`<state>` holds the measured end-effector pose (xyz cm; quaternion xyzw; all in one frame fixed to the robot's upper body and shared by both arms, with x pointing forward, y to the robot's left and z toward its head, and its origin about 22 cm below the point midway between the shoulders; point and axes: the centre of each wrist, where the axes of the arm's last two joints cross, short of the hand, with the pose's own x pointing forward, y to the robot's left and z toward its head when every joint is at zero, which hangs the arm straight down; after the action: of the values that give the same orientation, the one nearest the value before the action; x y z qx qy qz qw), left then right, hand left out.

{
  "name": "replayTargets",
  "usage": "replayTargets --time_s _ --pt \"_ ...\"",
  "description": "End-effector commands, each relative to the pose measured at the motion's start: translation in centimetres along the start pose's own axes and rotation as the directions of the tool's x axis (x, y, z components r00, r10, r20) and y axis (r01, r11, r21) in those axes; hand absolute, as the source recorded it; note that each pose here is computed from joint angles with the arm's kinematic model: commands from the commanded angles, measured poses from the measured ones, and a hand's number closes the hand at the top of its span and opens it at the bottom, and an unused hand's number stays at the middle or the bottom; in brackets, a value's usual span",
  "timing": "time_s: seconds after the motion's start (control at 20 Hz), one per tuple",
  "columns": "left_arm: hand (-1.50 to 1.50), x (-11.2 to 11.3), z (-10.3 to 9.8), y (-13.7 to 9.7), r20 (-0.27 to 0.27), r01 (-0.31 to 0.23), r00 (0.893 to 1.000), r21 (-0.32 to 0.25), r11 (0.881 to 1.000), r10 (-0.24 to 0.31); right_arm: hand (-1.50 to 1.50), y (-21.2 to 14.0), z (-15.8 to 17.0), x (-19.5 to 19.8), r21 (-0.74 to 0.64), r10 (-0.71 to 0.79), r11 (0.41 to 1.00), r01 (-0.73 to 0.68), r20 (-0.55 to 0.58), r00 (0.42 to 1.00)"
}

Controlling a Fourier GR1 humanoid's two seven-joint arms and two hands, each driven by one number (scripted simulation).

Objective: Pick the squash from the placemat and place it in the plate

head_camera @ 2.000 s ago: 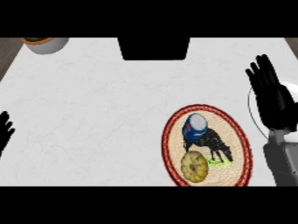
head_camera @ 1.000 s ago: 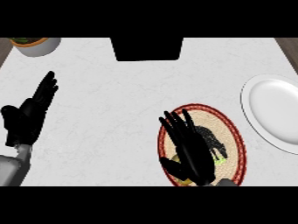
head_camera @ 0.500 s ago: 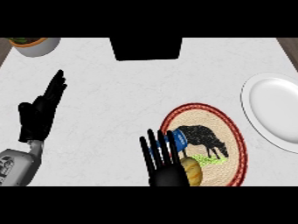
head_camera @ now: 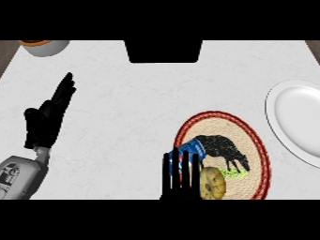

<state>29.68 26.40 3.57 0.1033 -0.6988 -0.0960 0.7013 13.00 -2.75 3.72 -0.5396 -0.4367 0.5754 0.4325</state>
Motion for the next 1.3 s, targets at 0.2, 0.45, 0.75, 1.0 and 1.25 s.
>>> replayTargets --time_s 0.2,0.45,0.75,1.0,1.25 --pt "0.00 0.8 -1.2 -1.9 0.023 -0.009 1.000 -0.016 1.000 0.009 -1.50 -3.4 0.2 -0.4 0.106 -0.003 0.994 0.015 -0.112 0.994" --pt "0.00 0.2 -1.5 -0.2 -0.003 -0.001 1.000 0.002 1.000 0.001 -1.50 -0.7 -1.5 -0.1 0.184 0.057 0.982 -0.033 -0.132 0.990" --pt "0.00 -0.1 -0.6 -0.1 0.004 -0.007 1.000 -0.006 1.000 0.007 -1.50 1.1 -4.2 -1.4 0.261 0.092 0.964 -0.040 -0.192 0.977" --pt "0.00 -0.2 0.9 -0.5 0.000 -0.003 1.000 -0.010 1.000 0.003 -1.50 1.9 -4.7 -2.9 0.273 0.080 0.962 -0.024 -0.194 0.978" --pt "0.00 -0.1 -0.2 -1.6 0.009 -0.015 1.000 -0.006 1.000 0.015 -1.50 2.3 -6.1 -2.5 0.292 0.106 0.956 -0.038 -0.222 0.969"
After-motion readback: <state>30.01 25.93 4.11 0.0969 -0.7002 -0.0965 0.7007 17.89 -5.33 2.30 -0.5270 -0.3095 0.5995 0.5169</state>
